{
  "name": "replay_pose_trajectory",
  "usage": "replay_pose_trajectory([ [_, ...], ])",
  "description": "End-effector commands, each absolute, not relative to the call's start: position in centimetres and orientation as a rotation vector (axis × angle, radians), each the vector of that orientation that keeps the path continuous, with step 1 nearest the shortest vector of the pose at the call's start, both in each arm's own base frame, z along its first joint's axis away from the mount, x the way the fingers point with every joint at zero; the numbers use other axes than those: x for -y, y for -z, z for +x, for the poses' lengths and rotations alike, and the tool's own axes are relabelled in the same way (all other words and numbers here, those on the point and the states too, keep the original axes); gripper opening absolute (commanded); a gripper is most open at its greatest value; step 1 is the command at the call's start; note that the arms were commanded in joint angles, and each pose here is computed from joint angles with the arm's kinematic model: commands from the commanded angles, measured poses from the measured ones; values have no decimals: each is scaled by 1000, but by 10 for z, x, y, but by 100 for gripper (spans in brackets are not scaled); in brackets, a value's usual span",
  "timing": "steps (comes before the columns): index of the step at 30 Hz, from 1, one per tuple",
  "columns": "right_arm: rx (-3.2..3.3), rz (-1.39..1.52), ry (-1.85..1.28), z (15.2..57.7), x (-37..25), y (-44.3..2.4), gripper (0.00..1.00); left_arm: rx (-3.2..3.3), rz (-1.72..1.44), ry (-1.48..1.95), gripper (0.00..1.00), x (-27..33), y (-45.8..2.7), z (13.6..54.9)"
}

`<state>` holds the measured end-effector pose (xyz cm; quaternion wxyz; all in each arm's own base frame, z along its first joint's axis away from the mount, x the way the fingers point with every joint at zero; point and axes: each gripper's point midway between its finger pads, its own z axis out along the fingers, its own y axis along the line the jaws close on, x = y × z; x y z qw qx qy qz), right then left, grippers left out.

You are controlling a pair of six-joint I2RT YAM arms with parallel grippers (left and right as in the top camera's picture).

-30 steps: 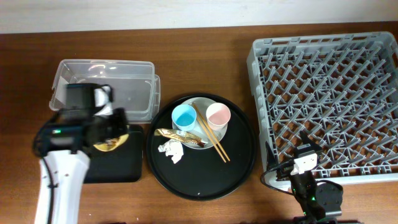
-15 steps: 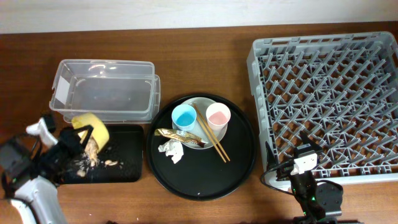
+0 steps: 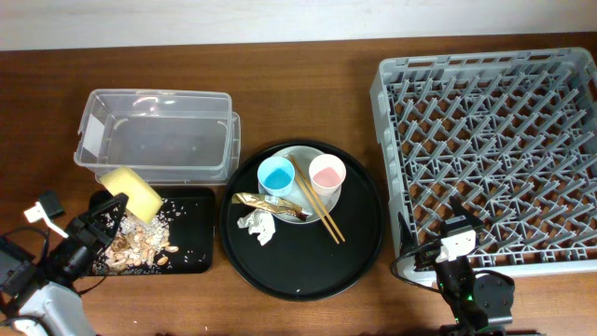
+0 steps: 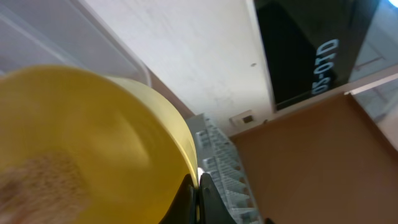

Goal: Sort waste into correct bins and load items into the dishwasher rack
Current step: 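Carry the yellow bowl left and tip scraps onto the black tray, then return the empty yellow bowl to the round tray with left gripper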

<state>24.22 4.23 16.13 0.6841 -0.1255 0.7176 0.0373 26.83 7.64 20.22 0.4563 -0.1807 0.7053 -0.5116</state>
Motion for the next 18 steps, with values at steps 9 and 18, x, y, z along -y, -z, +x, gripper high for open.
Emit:
replay_pose_trajectory([
  [9,-1616,-264,-79,243,-39,-159,99,-1696,-459,1351,0,-73,-212,264],
  [18,-1616,-264,-79,243,-39,-159,99,-1745,-548,1326,0,-77,-203,271],
])
